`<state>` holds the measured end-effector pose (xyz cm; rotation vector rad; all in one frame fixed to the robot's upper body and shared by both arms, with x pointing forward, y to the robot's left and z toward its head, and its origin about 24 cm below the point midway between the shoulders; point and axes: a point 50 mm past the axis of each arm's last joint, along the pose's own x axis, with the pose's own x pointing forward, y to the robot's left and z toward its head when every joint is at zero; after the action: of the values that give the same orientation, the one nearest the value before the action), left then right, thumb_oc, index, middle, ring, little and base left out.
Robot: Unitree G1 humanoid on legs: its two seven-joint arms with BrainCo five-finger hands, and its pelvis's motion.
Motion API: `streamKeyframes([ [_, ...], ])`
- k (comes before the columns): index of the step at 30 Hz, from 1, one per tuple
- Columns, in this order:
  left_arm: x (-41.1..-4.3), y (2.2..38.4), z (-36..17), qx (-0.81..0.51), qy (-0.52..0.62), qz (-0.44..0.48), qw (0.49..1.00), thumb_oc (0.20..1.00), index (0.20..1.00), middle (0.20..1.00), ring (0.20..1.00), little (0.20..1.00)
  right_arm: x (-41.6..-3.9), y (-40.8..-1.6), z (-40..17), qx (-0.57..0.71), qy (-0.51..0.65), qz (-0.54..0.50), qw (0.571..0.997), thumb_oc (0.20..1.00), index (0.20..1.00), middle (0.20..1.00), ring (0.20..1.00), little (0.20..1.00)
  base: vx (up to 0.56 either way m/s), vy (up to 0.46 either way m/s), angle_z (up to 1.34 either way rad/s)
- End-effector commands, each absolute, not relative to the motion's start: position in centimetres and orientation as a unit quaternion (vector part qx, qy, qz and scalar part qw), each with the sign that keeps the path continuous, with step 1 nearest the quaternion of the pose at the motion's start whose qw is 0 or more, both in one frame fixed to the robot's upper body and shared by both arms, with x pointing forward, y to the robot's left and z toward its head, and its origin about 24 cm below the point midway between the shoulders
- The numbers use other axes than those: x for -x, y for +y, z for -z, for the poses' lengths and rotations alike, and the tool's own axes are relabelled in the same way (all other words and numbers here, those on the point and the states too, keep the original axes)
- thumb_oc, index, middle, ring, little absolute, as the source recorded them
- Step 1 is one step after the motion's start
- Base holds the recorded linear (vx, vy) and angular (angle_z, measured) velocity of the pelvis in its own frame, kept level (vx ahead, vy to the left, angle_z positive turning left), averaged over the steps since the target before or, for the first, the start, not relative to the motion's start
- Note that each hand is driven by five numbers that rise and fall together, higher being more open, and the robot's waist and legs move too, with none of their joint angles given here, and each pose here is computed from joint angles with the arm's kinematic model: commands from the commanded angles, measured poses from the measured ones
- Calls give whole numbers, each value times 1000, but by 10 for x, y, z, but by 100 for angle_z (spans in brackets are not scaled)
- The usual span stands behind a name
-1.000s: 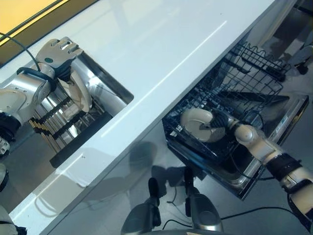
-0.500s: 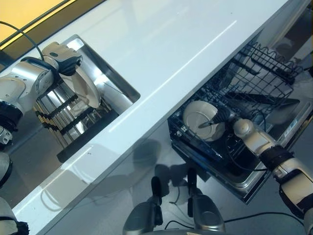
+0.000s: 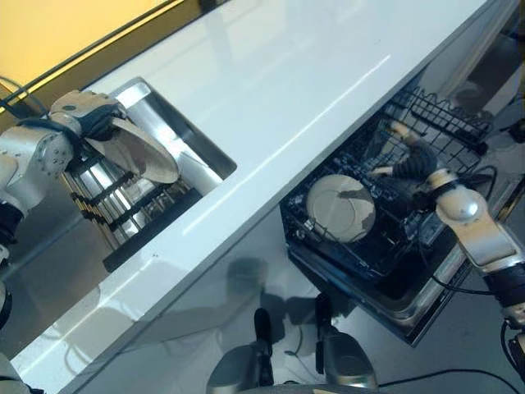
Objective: Pick up plates and place into dishwasher.
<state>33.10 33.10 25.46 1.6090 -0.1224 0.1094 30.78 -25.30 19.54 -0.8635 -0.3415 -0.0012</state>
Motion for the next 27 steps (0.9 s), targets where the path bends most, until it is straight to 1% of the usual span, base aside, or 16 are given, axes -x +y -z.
streamKeyframes([
  [1, -317, 345, -274, -636, -139, -138, 746, 200, 200, 200, 200, 200, -287, -250, -208, 407, -246, -12, 880, 1000, 1000, 1000, 1000, 1000, 123, -99, -1],
  [2, -315, 341, -269, -609, -166, -145, 762, 200, 200, 200, 200, 200, -282, -246, -211, 396, -270, -23, 877, 1000, 1000, 1000, 1000, 1000, 107, -90, 2],
  [6, -314, 330, -264, -557, -212, -150, 789, 200, 200, 200, 200, 200, -276, -228, -218, 378, -323, -57, 866, 1000, 1000, 1000, 1000, 1000, 91, -91, 3],
  [10, -316, 315, -262, -527, -250, -135, 801, 200, 200, 200, 200, 200, -279, -210, -220, 355, -341, -98, 865, 1000, 1000, 1000, 1000, 1000, 46, -77, 3],
  [14, -319, 292, -268, -479, -302, -114, 816, 200, 200, 200, 200, 200, -286, -187, -223, 337, -349, -138, 863, 1000, 1000, 1000, 1000, 1000, 17, -66, 5],
  [21, -325, 245, -266, -424, -364, -44, 828, 200, 200, 200, 200, 200, -297, -142, -224, 326, -359, -193, 853, 1000, 1000, 1000, 1000, 1000, 12, -65, 8],
  [23, -326, 235, -266, -415, -375, -30, 828, 200, 200, 200, 200, 200, -300, -133, -224, 329, -361, -198, 850, 1000, 1000, 1000, 1000, 1000, 19, -53, 14],
  [24, -327, 223, -265, -403, -385, -11, 830, 200, 200, 200, 200, 200, -305, -124, -224, 334, -358, -202, 848, 1000, 1000, 1000, 1000, 1000, 20, -58, 6],
  [27, -328, 203, -263, -393, -397, 25, 829, 200, 200, 200, 200, 200, -313, -111, -223, 343, -352, -201, 847, 1000, 1000, 1000, 1000, 1000, 23, -58, 2],
])
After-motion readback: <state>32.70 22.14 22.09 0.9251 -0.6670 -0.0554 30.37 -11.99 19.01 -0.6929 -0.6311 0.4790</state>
